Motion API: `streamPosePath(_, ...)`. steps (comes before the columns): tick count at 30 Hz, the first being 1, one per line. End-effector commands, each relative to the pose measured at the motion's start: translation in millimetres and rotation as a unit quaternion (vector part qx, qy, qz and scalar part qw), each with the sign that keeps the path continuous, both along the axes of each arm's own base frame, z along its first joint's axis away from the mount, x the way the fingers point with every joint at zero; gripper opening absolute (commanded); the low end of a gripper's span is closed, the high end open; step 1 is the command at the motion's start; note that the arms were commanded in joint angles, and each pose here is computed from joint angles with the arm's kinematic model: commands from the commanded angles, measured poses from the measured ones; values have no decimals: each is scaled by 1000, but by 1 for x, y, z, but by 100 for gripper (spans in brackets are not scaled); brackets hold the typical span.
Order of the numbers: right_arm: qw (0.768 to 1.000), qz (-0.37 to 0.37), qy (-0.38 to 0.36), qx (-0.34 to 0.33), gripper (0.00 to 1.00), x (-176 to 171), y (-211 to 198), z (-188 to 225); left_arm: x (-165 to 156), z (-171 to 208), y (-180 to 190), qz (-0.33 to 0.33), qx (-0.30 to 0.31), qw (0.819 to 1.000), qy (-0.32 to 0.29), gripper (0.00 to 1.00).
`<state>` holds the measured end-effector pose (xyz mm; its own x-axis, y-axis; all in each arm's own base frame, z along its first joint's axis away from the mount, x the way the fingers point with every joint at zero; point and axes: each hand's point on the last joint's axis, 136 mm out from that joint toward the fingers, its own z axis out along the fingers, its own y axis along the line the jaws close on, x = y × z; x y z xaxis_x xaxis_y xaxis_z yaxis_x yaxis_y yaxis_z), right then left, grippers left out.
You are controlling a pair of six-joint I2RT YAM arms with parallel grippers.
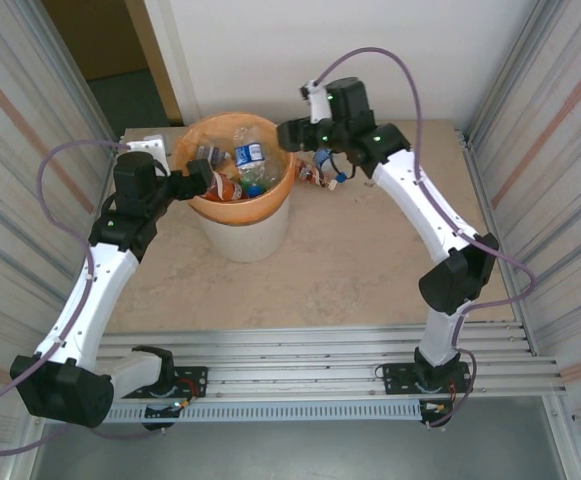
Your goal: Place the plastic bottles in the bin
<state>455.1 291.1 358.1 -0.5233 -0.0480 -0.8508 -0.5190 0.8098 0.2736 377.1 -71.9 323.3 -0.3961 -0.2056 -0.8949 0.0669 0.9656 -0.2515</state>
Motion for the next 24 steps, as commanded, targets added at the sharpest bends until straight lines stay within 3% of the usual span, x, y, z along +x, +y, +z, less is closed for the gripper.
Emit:
streamPosePath(1,997,-53,58,19,74,21,-32,-29,-11,-47,2,-9,55,995,80,99)
streamPosePath(8,991,-59,119,-5,76,58,-57,-100,-9,-62,5,-4,66,993,100,99)
streamPosePath(14,984,-79,141,-70,79,84,-66,-155,-10,-60,10,8,72,993,96,99)
streamPosePath(24,973,-116,153,-127,88,132,-85,-213,-15,-25,9,10,45,998,34,99)
